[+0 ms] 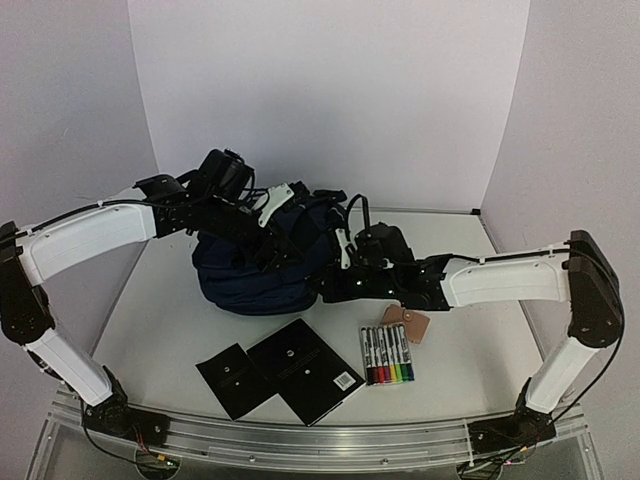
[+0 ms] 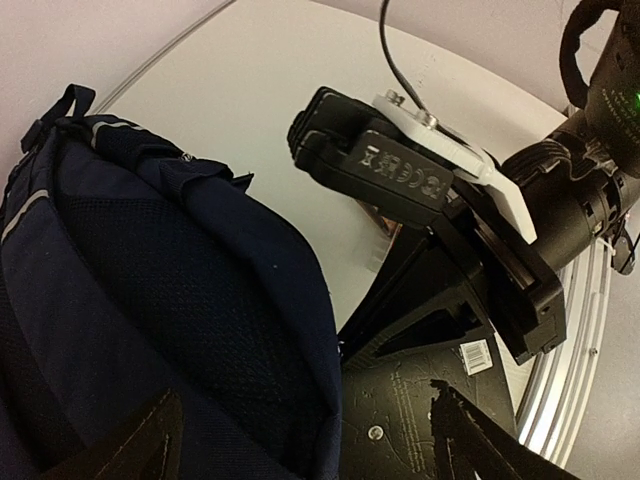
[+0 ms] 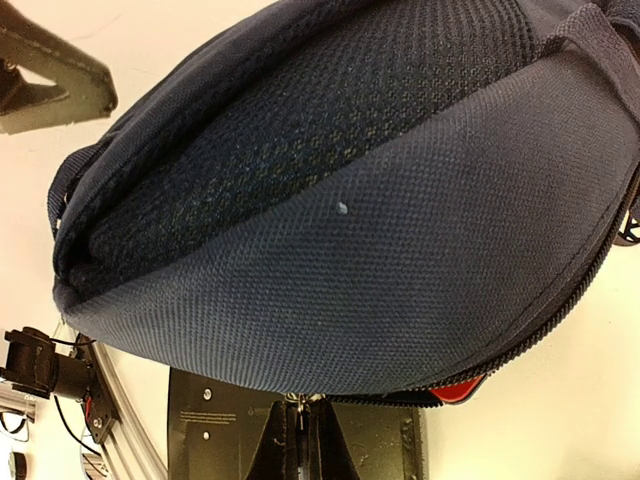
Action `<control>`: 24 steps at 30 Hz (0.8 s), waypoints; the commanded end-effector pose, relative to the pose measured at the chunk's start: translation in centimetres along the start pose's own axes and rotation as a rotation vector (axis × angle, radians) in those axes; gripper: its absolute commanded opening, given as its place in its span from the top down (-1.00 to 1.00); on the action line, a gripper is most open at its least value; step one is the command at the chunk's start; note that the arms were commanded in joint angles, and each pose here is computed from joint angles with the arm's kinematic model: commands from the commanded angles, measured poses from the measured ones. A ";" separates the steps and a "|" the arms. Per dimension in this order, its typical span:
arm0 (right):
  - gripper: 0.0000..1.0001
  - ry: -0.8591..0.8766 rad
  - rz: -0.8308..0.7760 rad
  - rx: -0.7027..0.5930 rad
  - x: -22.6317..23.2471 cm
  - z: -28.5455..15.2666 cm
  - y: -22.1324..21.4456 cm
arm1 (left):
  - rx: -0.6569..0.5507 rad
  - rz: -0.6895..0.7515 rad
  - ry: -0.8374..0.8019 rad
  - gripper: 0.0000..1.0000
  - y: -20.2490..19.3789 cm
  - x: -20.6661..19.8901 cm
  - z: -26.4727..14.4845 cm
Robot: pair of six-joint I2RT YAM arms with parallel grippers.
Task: Pack the student bag
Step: Adjust the student bag at the center of the board.
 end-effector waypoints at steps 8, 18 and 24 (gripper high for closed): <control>1.00 0.059 -0.060 -0.207 5.7 -5.7 6.1 | 0.176 0.113 0.185 0.07 -0.4 -0.7 1.7; 1.00 -0.405 -0.104 -0.211 2.3 -5.5 6.4 | 0.153 0.184 0.248 0.99 0.1 -0.6 -0.4; 1.00 -0.515 -0.070 -0.212 -0.8 -7.0 8.4 | 0.210 0.240 0.359 1.00 -0.4 -0.1 -1.5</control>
Point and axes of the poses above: each gripper's point midway between its finger pads, its own z axis out along the fingers, its own x axis along the line the jaws close on, y = z × x, the point moved 10 cm from there along -z, back along the fingers, and after that the axes turned 12 degrees about z, right-handed, at the moved point
